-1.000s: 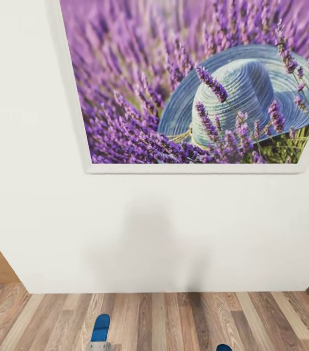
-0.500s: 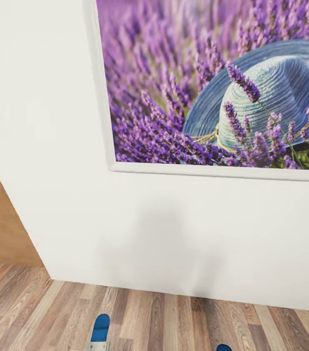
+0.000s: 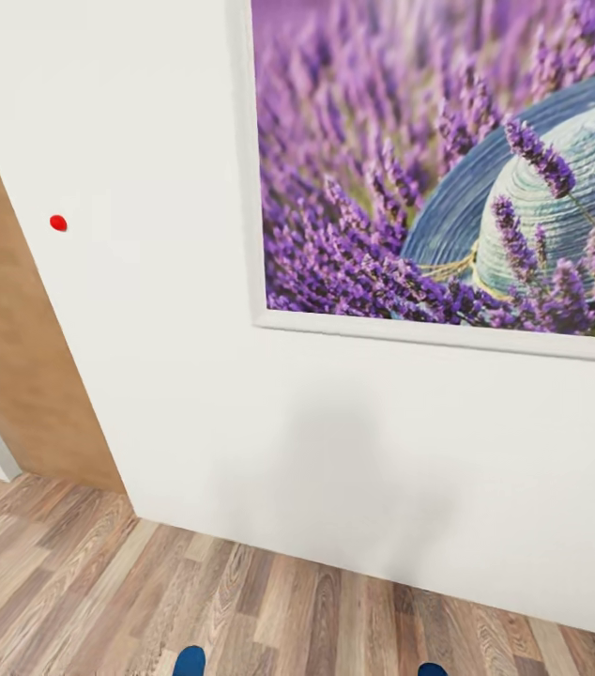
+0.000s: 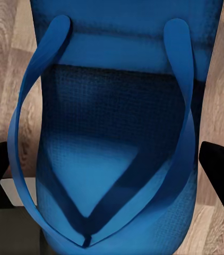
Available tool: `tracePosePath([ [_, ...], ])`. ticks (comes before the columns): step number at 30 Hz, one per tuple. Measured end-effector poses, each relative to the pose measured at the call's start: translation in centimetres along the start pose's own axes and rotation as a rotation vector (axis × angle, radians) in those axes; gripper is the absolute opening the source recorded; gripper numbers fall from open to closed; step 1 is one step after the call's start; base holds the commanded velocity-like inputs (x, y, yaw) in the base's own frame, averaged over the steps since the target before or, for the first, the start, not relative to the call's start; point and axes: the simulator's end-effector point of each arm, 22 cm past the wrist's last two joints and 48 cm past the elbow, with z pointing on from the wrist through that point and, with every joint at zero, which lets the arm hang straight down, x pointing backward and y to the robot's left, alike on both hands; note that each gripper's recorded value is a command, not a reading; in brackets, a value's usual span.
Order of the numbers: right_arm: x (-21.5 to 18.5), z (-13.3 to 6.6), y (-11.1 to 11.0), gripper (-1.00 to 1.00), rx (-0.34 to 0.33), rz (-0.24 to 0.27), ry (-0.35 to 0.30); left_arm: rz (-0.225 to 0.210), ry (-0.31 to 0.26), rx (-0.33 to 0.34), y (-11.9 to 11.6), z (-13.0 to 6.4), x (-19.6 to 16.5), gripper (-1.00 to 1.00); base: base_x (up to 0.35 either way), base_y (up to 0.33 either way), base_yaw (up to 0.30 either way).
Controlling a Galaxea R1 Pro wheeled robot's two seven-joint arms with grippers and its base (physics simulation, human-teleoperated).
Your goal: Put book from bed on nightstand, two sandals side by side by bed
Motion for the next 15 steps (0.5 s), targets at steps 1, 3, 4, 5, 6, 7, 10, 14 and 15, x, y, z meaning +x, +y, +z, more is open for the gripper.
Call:
tracePosePath([
  [1, 0.0, 0.0, 0.0, -1.00, 0.000, 0.000, 0.000, 0.000, 0.022, -0.001, 0.1, -0.2, 1.7, -1.00, 0.000, 0.000, 0.258],
  [3, 0.0, 0.0, -0.1, -1.00, 0.001, 0.001, 0.000, 0.000, 0.055, -0.002, 0.1, -0.6, 4.2, -1.00, 0.000, 0.000, 0.258],
  [4, 0.0, 0.0, -0.1, -1.00, 0.001, 0.001, 0.001, 0.000, 0.065, -0.002, 0.1, -0.8, 5.0, -1.00, 0.000, 0.000, 0.258],
  [5, 0.0, 0.0, -0.1, -1.00, 0.001, 0.001, 0.001, 0.000, 0.074, -0.002, 0.1, -0.9, 5.7, -1.00, 0.000, 0.000, 0.258],
  [6, 0.1, 0.0, -0.1, -1.00, 0.001, 0.001, 0.001, -0.001, 0.091, -0.002, 0.1, -1.2, 7.0, -1.00, 0.000, 0.000, 0.258],
  [7, 0.1, 0.0, -0.1, -1.00, 0.001, 0.001, 0.001, 0.000, 0.097, -0.001, 0.1, -1.3, 7.5, -1.00, 0.000, 0.000, 0.258],
  [10, 0.1, 0.0, -0.1, -1.00, 0.002, 0.001, 0.003, 0.000, 0.113, -0.001, 0.0, -1.6, 8.7, -1.00, 0.000, 0.000, 0.258],
  [14, 0.1, 0.0, -0.1, -1.00, 0.002, 0.001, 0.003, -0.001, 0.119, 0.000, -0.1, -1.7, 9.2, -1.00, 0.000, 0.000, 0.258],
  [15, 0.2, 0.0, -0.1, -1.00, 0.002, 0.000, 0.003, -0.001, 0.119, 0.000, -0.1, -1.7, 9.3, -1.00, 0.000, 0.000, 0.258],
])
